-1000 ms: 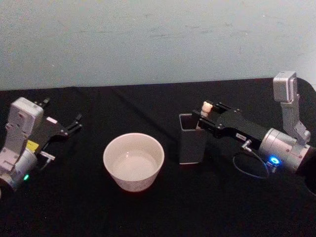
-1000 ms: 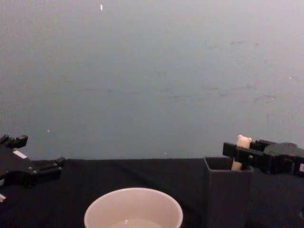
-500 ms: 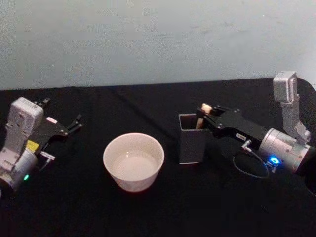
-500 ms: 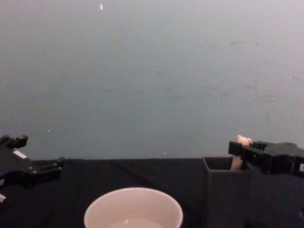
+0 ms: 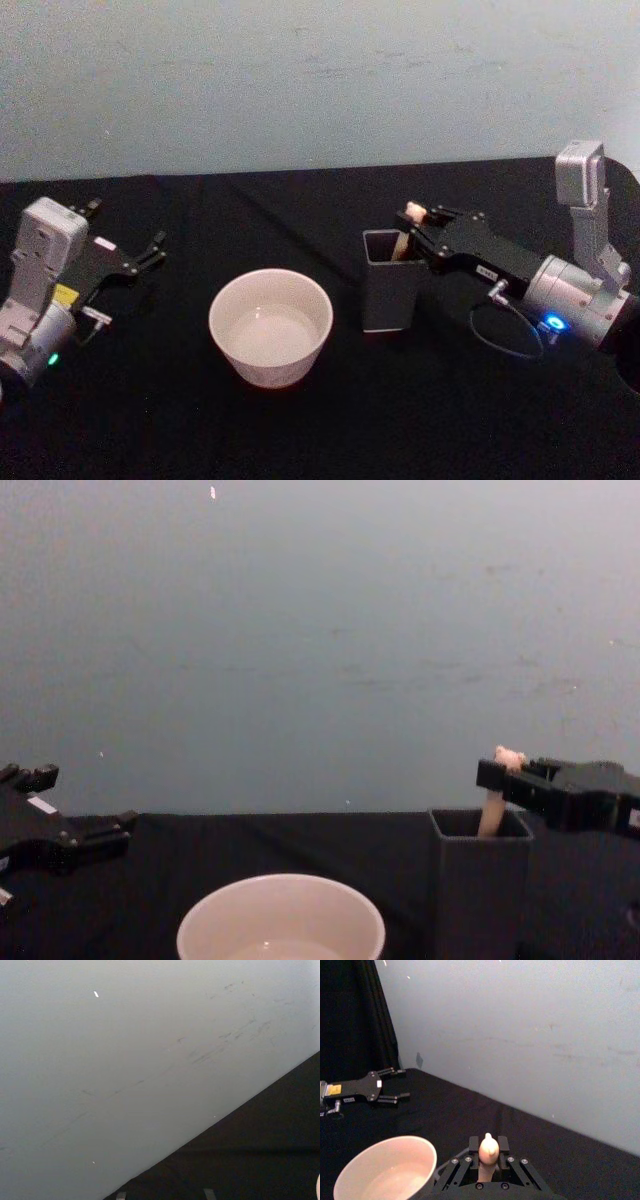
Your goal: Pick up the stirring spoon with one hand, stir inside the cup, then place it back in its original position.
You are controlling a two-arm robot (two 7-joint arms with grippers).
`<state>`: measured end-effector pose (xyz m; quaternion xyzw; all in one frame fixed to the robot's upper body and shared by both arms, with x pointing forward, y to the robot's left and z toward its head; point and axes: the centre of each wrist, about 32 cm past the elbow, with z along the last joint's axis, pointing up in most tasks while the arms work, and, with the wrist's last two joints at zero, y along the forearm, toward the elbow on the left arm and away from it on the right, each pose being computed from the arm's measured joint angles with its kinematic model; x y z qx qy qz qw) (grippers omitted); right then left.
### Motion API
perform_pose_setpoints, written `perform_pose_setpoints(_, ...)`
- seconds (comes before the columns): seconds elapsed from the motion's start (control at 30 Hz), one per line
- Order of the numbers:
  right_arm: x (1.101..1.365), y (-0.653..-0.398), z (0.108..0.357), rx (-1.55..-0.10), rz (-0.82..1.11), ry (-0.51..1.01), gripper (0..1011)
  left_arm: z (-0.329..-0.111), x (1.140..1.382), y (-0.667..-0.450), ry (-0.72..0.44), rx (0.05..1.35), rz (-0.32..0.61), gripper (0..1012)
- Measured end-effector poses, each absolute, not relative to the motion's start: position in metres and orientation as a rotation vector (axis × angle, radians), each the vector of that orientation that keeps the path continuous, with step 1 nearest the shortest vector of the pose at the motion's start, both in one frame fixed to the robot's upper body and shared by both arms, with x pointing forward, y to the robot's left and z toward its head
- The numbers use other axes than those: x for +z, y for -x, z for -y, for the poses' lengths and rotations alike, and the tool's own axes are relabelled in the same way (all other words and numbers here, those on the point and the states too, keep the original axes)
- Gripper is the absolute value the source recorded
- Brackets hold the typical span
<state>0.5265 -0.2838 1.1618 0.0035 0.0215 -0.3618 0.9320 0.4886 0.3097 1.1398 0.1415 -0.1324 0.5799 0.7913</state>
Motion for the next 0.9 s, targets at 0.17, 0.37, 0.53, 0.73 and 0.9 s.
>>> perform_pose_setpoints(0.17,1.174,-0.526,0.281,-0.734,0.026,-0.027,214,-0.31,1.14,-0.489,-0.304,1.248,0.285,1001)
perform_pose_setpoints(0.37,1.189,-0.526,0.281,-0.72,0.083,-0.052,214,-0.31,1.14,-0.489,-0.305,1.248,0.285,1002)
perform_pose_setpoints(0.53,1.202,-0.524,0.282,-0.705,0.128,-0.07,214,-0.31,1.14,-0.489,-0.304,1.248,0.285,1001)
perform_pose_setpoints(0.73,1.216,-0.523,0.285,-0.701,0.165,-0.09,214,-0.31,1.14,-0.489,-0.305,1.248,0.285,1001)
perform_pose_setpoints(0.9,1.225,-0.522,0.287,-0.699,0.186,-0.111,214,-0.31,1.14,-0.489,-0.305,1.248,0.285,1001)
